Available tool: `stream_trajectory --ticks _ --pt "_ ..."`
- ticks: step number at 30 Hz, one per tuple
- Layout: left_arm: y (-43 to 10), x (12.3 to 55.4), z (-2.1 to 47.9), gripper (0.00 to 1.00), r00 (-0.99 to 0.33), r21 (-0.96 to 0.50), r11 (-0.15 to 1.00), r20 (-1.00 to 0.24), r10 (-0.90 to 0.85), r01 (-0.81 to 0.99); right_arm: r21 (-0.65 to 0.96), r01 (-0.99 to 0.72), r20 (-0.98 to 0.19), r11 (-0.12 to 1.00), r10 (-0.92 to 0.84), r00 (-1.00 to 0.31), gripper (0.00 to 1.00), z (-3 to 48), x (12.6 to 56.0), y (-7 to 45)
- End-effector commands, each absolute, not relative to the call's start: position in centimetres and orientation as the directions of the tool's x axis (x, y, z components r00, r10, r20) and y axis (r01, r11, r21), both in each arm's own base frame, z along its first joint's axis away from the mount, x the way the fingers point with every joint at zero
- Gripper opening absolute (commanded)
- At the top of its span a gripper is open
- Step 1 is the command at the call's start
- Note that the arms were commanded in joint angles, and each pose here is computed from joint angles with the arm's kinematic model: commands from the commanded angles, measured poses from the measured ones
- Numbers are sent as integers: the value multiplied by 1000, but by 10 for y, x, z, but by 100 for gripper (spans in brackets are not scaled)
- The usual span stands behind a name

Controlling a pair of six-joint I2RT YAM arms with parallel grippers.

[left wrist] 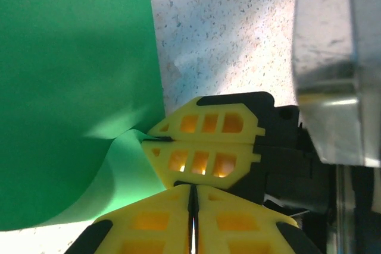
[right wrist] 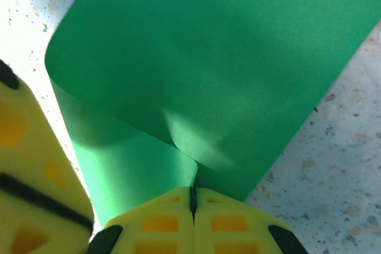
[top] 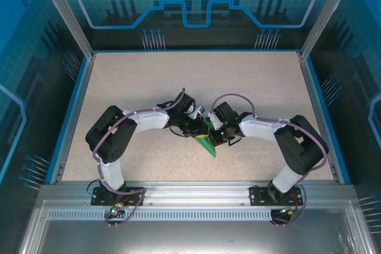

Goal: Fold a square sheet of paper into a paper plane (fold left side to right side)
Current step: Third fold the triangle at the center of the table.

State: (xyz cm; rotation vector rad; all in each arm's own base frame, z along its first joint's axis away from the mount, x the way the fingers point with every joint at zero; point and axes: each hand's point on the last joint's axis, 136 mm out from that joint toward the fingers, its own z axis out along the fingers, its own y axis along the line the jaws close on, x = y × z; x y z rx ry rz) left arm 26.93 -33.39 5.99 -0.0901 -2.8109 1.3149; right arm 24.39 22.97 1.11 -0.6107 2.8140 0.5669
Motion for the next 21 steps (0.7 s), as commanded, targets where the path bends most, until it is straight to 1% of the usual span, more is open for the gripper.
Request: stream_trajectory --ticks 1,11,21 --pt "-333 264 41 11 -997 -754 657 56 57 -5 277 -404 -158 872 -373 -914 0 -13 225 211" --pt "-314 255 11 10 -996 -672 739 90 22 -45 275 -404 -158 872 -374 -914 0 -13 225 211" --pt "-299 247 -14 9 -993 -609 790 117 2 -70 272 -405 -162 873 -374 -913 0 -12 227 212"
